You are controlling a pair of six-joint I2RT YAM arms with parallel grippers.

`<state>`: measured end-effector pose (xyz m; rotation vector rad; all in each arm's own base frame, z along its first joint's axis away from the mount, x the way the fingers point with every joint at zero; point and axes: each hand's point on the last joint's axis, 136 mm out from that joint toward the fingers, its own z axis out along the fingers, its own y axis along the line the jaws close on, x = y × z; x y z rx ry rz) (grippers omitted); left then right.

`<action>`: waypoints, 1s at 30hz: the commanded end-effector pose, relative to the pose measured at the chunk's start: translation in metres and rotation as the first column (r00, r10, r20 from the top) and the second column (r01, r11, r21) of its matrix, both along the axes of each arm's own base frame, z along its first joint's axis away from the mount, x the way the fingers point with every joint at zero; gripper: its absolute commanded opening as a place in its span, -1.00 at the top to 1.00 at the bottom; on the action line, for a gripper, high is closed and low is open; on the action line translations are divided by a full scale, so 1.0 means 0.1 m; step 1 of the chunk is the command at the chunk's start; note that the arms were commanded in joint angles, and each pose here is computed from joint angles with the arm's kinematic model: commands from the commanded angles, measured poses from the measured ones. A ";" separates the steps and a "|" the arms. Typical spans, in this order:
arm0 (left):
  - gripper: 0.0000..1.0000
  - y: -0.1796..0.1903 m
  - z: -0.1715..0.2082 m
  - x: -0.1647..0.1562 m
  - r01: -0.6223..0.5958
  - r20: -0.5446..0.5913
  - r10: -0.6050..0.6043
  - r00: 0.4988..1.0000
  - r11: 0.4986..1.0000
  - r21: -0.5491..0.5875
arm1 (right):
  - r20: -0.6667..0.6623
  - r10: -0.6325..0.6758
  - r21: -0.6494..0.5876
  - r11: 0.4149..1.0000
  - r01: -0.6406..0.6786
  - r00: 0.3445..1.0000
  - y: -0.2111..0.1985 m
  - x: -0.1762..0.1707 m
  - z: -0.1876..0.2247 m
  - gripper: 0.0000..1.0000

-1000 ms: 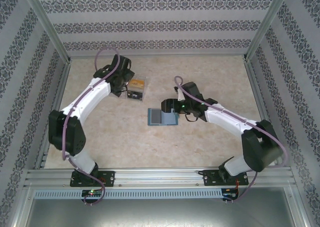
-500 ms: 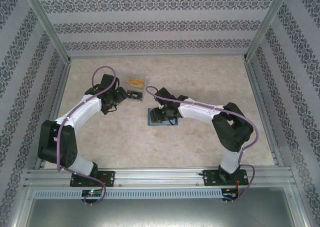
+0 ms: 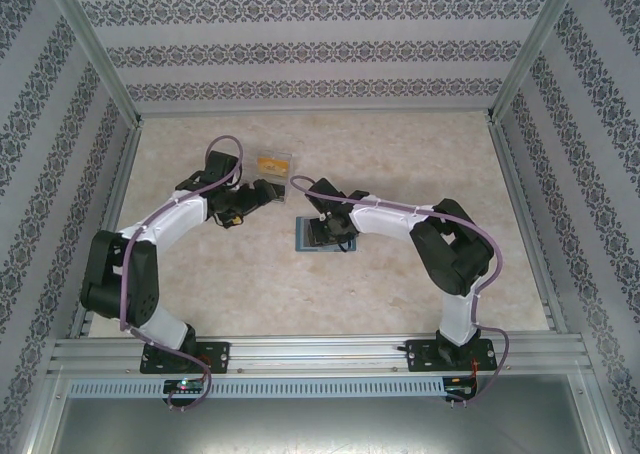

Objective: Take the credit cards out of the card holder

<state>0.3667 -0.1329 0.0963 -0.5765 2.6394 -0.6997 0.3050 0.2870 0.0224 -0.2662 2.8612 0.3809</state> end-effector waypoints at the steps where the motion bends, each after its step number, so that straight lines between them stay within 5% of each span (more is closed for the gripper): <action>1: -0.88 -0.31 0.07 0.03 0.120 0.029 -0.118 0.993 0.985 -0.122 | -0.064 -0.039 -0.058 0.998 0.035 0.997 -0.19 -0.09 -0.22 0.25; 11: -0.45 -0.92 0.05 -0.03 0.252 0.029 -0.254 0.967 0.924 -0.289 | -0.095 -0.068 -0.045 0.997 0.064 0.993 -0.33 -0.12 -0.33 0.40; 21: 0.10 -1.23 -0.15 -0.02 0.287 -0.025 -0.307 0.951 0.913 -0.290 | -0.102 -0.082 -0.033 0.996 0.079 0.991 -0.38 -0.13 -0.35 0.47; 30: 0.19 -1.27 -0.35 -0.05 0.288 -0.106 -0.321 0.941 0.925 -0.249 | -0.108 -0.080 -0.033 0.996 0.077 0.991 -0.38 -0.15 -0.36 0.47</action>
